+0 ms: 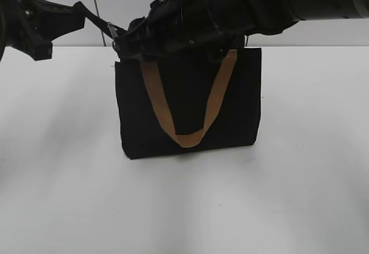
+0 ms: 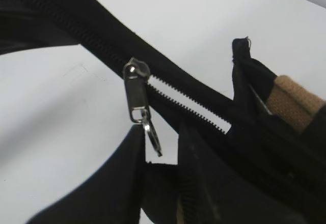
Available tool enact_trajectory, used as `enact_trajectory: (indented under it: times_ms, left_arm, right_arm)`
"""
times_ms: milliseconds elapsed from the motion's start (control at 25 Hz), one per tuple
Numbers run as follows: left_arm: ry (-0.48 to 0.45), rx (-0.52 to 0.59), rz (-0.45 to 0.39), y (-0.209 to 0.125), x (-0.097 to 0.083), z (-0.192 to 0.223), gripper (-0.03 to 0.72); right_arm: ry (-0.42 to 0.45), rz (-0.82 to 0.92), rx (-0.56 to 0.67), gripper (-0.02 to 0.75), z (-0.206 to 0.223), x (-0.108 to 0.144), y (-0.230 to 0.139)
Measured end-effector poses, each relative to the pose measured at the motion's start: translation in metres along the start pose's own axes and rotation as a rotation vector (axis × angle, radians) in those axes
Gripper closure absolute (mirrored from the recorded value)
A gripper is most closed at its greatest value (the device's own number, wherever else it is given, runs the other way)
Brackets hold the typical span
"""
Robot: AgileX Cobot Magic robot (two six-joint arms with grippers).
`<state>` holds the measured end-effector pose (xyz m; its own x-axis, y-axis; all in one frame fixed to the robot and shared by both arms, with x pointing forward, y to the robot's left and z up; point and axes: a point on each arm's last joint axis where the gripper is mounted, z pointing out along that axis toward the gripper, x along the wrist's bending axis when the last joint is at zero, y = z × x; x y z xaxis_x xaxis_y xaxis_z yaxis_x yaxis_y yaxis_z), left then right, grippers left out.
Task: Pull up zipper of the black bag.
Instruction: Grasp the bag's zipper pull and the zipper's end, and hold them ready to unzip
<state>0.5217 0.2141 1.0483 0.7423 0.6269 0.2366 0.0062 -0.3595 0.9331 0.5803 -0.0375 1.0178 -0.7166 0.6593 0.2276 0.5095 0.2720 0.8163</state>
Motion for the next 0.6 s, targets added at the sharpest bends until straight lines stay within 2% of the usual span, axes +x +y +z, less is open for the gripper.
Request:
enact_trajectory:
  times_ms: [80, 200, 400, 600]
  left_arm:
    - [0.000, 0.000, 0.000, 0.000, 0.000, 0.000, 0.665]
    - [0.000, 0.000, 0.000, 0.000, 0.000, 0.000, 0.665]
    - [0.000, 0.000, 0.000, 0.000, 0.000, 0.000, 0.665]
    - [0.001, 0.000, -0.001, 0.000, 0.000, 0.000, 0.665]
  right_arm:
    - [0.000, 0.003, 0.000, 0.566, 0.000, 0.000, 0.000]
    - [0.000, 0.005, 0.000, 0.653, 0.000, 0.000, 0.000]
    - [0.025, 0.005, 0.010, 0.733, -0.001, 0.003, 0.000]
    - [0.034, -0.003, -0.012, 0.738, -0.010, 0.007, 0.007]
